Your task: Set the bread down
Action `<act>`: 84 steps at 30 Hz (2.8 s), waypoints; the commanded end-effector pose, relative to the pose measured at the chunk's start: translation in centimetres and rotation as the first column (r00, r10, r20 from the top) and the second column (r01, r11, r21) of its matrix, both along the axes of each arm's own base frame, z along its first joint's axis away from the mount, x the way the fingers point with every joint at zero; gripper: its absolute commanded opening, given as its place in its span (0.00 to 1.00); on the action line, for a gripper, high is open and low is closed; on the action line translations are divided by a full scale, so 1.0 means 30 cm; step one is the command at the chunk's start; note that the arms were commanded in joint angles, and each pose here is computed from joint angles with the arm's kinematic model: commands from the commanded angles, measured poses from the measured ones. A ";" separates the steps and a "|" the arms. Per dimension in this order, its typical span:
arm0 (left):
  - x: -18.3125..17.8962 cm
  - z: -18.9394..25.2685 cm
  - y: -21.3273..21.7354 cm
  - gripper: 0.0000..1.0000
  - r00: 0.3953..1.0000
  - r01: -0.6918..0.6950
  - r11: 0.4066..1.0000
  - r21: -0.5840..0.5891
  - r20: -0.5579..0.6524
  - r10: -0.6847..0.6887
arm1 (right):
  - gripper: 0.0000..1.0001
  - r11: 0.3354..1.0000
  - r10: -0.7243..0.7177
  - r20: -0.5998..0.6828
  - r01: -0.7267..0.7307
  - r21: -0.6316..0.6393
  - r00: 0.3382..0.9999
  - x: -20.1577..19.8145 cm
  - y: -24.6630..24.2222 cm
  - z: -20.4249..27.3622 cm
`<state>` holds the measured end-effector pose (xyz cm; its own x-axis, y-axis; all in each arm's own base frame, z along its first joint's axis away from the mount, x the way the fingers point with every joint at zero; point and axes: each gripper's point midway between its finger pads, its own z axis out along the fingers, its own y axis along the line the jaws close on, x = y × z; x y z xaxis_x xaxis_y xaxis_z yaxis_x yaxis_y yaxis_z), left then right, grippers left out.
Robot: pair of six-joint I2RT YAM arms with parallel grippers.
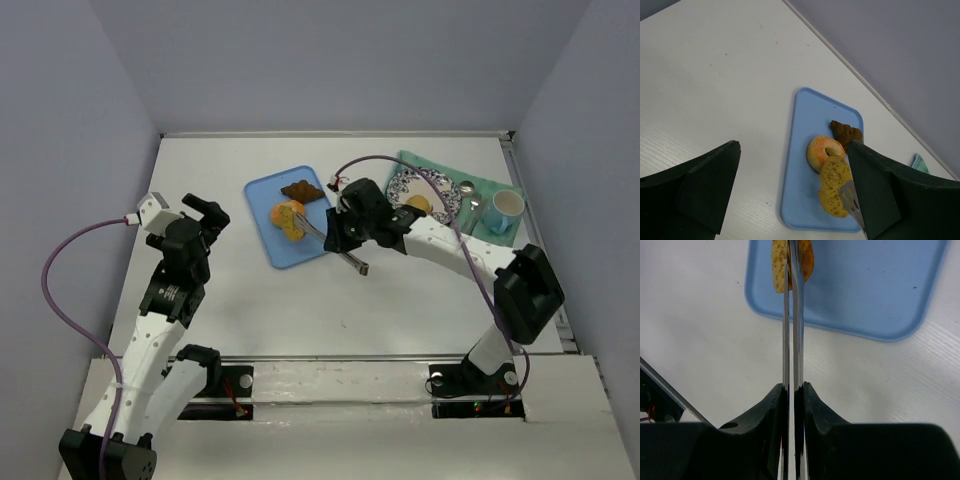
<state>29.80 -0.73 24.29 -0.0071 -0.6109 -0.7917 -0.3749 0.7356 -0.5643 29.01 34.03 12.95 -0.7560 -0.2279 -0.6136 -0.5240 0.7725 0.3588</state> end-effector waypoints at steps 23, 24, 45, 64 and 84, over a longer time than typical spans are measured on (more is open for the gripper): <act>0.018 0.001 0.018 0.99 0.999 -0.032 0.999 0.010 0.010 0.032 | 0.32 0.607 -0.793 0.072 0.795 -0.002 0.605 0.323 -1.043 0.066; 0.017 0.002 0.018 0.99 0.999 -0.032 0.999 0.010 0.012 0.032 | 0.34 0.600 -0.798 0.076 0.800 -0.006 0.598 0.323 -1.049 0.068; 0.017 0.008 0.020 0.99 0.999 -0.035 0.999 0.010 0.019 0.035 | 0.51 0.854 -0.520 0.285 0.502 0.139 0.806 0.439 -0.727 0.412; 0.056 -0.034 0.026 0.99 0.997 -0.062 0.998 0.029 -0.034 0.063 | 0.54 0.784 -0.600 0.218 0.620 -0.028 0.770 0.916 -0.239 -0.178; 0.033 -0.015 0.026 0.99 0.998 -0.054 0.998 0.018 -0.009 0.054 | 1.00 0.663 -0.717 0.408 0.734 0.146 0.566 0.582 -0.487 0.367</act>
<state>30.91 -0.60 22.07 -0.0541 -0.5911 -0.8048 -0.4321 0.7404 -0.5148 48.68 23.40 14.93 -0.5661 0.1446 -0.8116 0.0513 0.9888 0.1404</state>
